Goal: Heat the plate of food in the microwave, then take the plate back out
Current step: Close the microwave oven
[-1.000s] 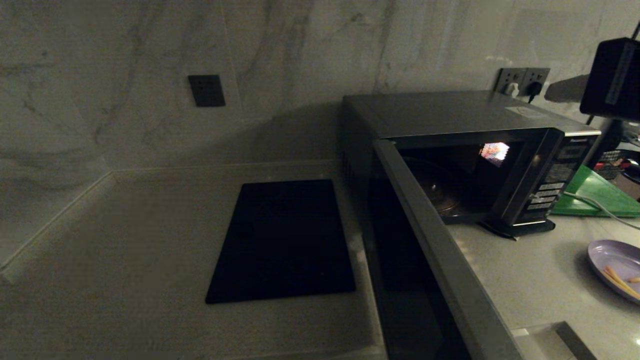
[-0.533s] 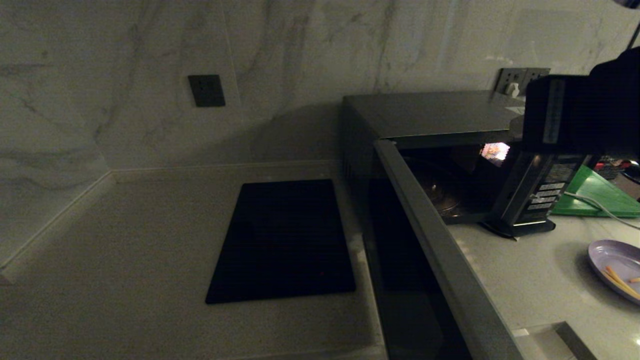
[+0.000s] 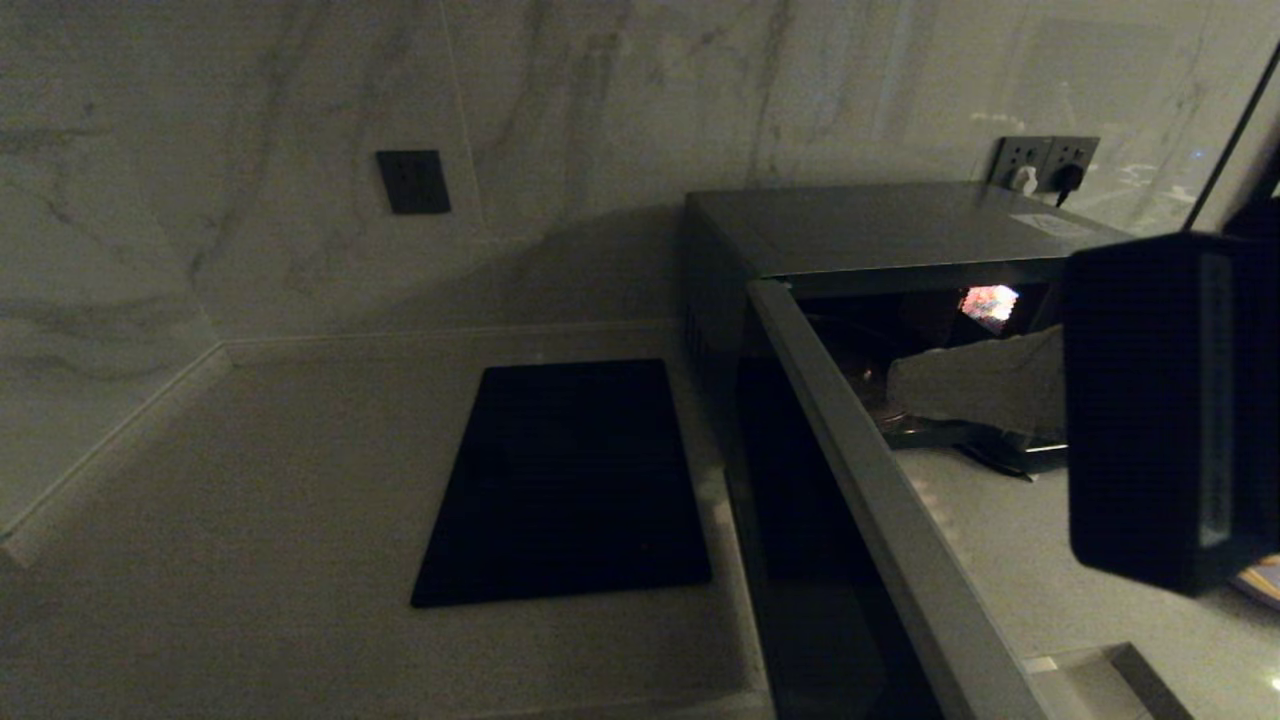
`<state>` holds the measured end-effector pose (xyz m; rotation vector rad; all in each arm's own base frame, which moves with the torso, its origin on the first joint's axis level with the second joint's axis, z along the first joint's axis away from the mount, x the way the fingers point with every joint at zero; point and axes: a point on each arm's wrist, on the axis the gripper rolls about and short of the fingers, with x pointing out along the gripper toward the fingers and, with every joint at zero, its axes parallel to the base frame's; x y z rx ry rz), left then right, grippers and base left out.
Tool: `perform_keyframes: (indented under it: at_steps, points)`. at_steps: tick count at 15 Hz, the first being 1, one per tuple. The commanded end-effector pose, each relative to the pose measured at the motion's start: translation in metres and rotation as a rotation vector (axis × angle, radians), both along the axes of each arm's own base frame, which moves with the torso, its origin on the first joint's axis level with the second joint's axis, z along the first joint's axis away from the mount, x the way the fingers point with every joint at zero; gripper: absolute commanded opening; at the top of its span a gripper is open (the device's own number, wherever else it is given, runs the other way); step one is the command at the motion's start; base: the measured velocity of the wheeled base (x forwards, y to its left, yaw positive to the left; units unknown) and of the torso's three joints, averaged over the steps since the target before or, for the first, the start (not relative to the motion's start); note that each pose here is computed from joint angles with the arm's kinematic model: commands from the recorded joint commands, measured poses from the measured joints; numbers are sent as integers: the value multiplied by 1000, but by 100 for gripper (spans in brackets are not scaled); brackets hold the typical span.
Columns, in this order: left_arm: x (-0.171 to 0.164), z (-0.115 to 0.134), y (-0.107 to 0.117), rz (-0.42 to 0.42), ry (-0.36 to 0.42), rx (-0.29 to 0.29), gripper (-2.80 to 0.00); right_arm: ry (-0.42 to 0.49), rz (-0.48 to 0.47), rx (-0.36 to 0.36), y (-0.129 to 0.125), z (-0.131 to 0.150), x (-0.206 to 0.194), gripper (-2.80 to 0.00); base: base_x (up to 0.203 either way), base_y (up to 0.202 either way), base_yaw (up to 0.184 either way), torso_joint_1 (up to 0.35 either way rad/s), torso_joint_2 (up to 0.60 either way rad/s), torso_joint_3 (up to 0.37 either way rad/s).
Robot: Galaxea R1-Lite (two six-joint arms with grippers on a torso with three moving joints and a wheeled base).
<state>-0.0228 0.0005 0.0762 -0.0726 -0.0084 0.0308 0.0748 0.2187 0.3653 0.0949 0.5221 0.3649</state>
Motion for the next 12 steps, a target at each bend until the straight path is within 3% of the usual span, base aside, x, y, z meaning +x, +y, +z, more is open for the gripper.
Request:
perform_keyframes:
  at_steps: [1,8,12]
  points:
    - [0,0,0,1,1,-1,-280,37,6,-39,7,-9,-5,-280,0,0,0,0,0,0]
    - [0,0,0,1,1,-1,-280,165,-35,-115,10,-31,-4,-280,0,0,0,0,0,0]
    - [0,0,0,1,1,-1,-280,208,-79,-97,7,-32,-3,-280,0,0,0,0,0,0]
